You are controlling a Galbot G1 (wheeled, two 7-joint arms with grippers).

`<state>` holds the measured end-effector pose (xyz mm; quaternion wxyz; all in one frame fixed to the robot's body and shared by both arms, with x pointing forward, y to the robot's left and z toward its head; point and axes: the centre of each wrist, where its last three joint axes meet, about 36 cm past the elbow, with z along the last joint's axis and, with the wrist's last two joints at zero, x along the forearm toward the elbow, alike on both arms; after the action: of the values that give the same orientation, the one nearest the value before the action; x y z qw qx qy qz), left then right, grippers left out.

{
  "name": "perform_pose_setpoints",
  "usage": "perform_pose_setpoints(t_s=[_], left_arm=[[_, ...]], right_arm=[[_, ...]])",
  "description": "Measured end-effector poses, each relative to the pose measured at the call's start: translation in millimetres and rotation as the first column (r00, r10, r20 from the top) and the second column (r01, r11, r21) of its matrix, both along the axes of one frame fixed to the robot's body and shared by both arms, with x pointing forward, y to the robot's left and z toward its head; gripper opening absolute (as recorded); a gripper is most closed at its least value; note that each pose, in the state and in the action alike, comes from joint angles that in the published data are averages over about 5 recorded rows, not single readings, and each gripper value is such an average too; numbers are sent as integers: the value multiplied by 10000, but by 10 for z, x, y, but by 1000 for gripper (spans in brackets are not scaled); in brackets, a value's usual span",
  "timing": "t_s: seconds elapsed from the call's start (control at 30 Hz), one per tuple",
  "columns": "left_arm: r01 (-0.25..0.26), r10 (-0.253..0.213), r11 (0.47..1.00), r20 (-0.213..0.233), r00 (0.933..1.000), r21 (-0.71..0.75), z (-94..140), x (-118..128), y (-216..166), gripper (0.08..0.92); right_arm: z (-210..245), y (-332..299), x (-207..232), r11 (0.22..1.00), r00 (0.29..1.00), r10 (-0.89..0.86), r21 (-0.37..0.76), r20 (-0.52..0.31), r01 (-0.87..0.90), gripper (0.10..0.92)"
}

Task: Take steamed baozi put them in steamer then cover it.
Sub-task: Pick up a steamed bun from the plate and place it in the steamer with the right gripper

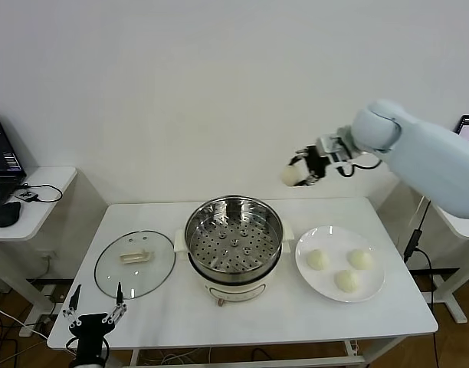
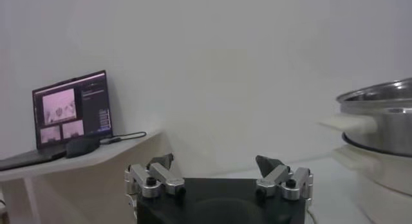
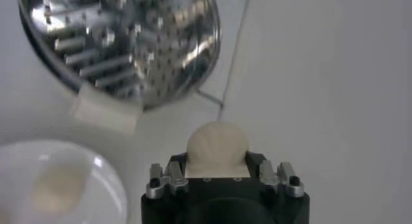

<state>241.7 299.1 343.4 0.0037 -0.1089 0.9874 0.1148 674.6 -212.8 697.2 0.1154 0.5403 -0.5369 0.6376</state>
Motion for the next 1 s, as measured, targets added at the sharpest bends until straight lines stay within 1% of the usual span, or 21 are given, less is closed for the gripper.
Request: perform_pose_setpoints(t_s=[0.2,0.43,0.7,1.0], left_arm=[[-59,59,10000,42,10000,-66,-6,24,6,823],[-163,163,9998,58,9998,-103,-15,31,28,823],[-232,232,9997,51,9997,-112,-21,22,46,823],[-249,249,9996,64,9997,-96,-34,24,53,823]], right_arm=[[-246,498,-31,9872,9895,1446,-680,-39,-1445,585],[-543,892,-64,9397,9510,3086,-1608,186,-3018,585],[-889,1130,-39,8626,8853,4621,-2579,520,-4352,585],[-1165,1180,51,7925,8225,5622,-3406,864,-5059,585]])
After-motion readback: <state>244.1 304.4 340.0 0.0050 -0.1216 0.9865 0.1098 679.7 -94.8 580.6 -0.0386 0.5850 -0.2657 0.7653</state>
